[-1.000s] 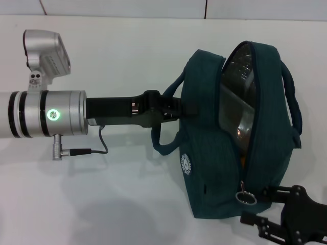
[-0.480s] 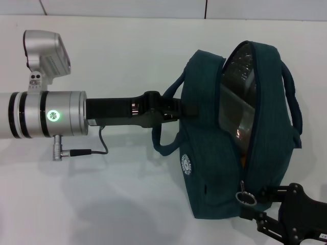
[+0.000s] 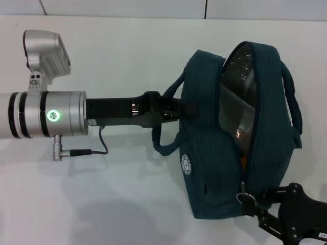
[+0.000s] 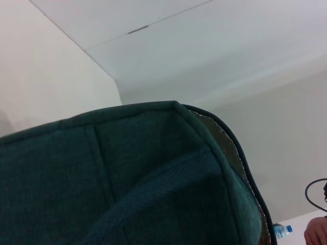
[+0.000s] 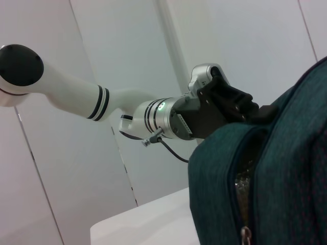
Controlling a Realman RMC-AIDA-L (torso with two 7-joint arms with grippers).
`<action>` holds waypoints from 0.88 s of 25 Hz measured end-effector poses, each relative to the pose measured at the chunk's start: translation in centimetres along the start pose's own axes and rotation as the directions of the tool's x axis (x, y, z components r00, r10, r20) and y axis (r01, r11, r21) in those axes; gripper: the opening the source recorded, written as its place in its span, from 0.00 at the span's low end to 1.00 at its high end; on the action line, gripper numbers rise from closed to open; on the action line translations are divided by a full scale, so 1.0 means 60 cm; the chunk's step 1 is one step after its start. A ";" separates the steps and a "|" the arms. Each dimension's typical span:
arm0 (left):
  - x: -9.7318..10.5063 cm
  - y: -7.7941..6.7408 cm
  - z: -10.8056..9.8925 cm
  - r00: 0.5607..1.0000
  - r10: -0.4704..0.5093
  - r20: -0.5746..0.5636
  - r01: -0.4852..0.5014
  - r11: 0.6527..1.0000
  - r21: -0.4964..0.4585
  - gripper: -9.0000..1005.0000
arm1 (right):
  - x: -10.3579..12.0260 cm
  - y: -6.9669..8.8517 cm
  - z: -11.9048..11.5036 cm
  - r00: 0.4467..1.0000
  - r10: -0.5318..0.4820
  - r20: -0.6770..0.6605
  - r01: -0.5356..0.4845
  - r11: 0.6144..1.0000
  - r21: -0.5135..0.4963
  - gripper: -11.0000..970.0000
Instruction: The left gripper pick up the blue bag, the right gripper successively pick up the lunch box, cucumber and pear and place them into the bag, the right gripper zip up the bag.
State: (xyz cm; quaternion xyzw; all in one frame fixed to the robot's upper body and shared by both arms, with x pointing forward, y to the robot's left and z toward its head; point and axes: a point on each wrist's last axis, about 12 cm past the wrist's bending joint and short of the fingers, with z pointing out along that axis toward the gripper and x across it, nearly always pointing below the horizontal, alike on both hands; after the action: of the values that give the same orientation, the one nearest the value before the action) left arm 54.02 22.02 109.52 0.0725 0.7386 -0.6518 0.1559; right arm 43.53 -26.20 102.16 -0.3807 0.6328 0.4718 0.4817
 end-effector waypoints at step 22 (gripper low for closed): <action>0.002 0.001 -0.003 1.000 -0.003 0.006 0.003 1.000 0.000 0.06 | -0.004 0.014 -0.027 0.997 0.006 0.074 -0.007 1.000 0.023 0.03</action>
State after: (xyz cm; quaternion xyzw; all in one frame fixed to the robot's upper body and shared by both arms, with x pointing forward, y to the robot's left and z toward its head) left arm 53.90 22.17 109.43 0.0698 0.7381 -0.6524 0.1571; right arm 42.41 -27.54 102.76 -0.3552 0.6214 0.4795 0.5077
